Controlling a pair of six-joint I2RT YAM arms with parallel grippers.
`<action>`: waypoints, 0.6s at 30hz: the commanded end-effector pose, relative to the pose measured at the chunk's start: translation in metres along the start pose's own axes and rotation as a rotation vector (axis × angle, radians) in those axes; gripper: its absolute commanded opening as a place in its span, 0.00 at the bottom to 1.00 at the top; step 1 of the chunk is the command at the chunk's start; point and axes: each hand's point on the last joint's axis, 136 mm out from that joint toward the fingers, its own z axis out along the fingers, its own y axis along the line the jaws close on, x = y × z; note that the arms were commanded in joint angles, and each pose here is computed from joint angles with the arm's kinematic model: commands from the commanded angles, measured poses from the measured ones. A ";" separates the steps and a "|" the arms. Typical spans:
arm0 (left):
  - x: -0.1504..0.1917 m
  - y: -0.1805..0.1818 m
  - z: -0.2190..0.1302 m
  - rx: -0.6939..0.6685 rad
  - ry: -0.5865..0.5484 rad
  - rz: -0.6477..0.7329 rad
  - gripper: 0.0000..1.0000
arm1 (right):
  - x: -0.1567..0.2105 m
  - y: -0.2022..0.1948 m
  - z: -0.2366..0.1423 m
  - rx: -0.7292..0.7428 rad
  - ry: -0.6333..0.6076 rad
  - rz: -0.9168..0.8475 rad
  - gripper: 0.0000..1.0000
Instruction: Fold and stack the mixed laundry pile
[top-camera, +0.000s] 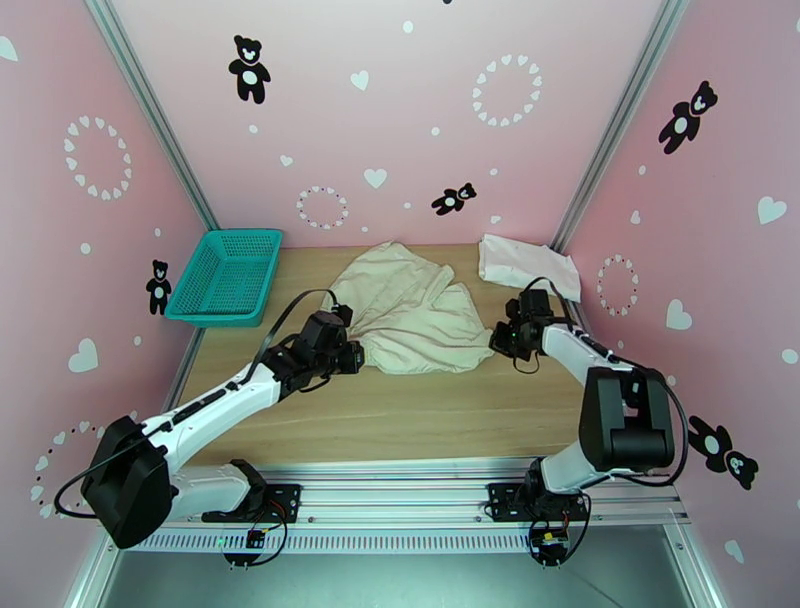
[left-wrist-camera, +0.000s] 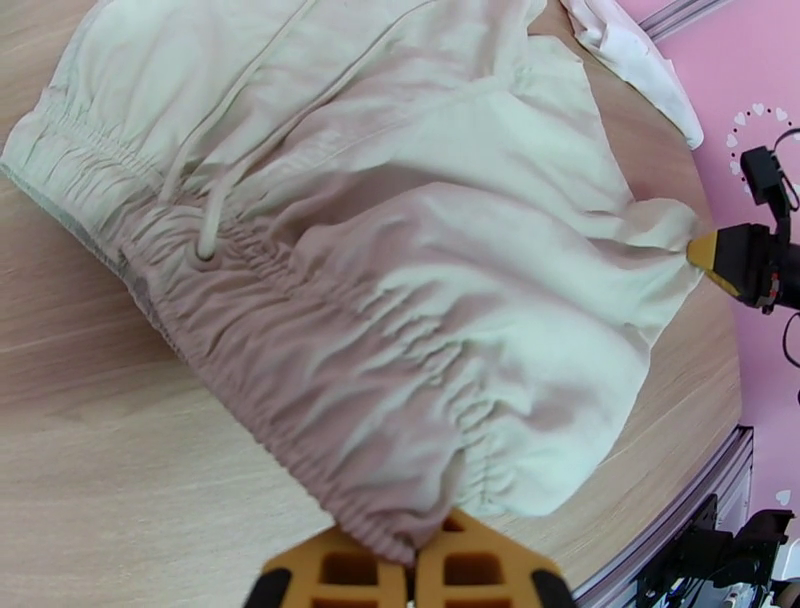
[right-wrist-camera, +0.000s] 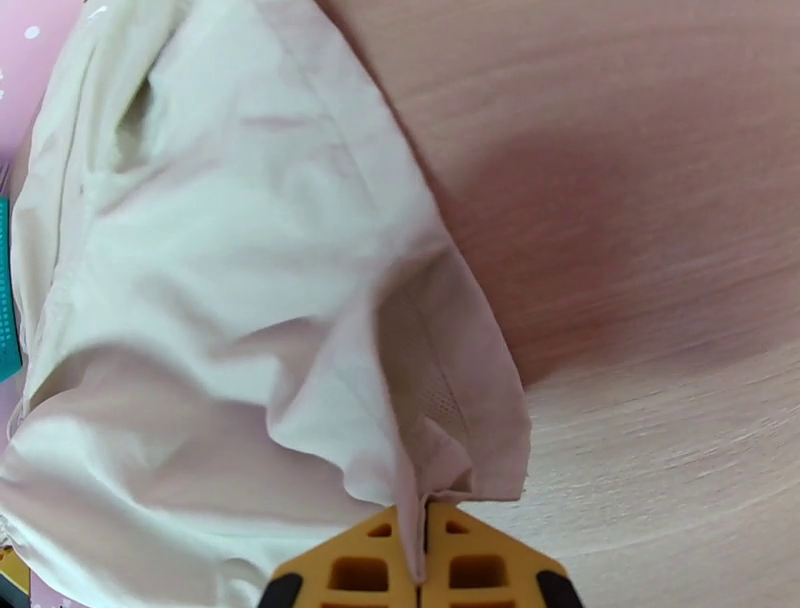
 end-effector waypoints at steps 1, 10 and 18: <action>-0.002 0.004 -0.009 -0.009 -0.019 0.018 0.00 | -0.002 0.013 -0.057 0.100 -0.022 -0.091 0.00; -0.005 0.005 -0.025 -0.002 -0.050 0.023 0.00 | 0.003 0.027 -0.132 0.150 -0.100 -0.138 0.00; 0.020 0.007 -0.020 0.038 0.037 0.004 0.21 | -0.029 0.018 -0.087 0.195 -0.019 -0.120 0.46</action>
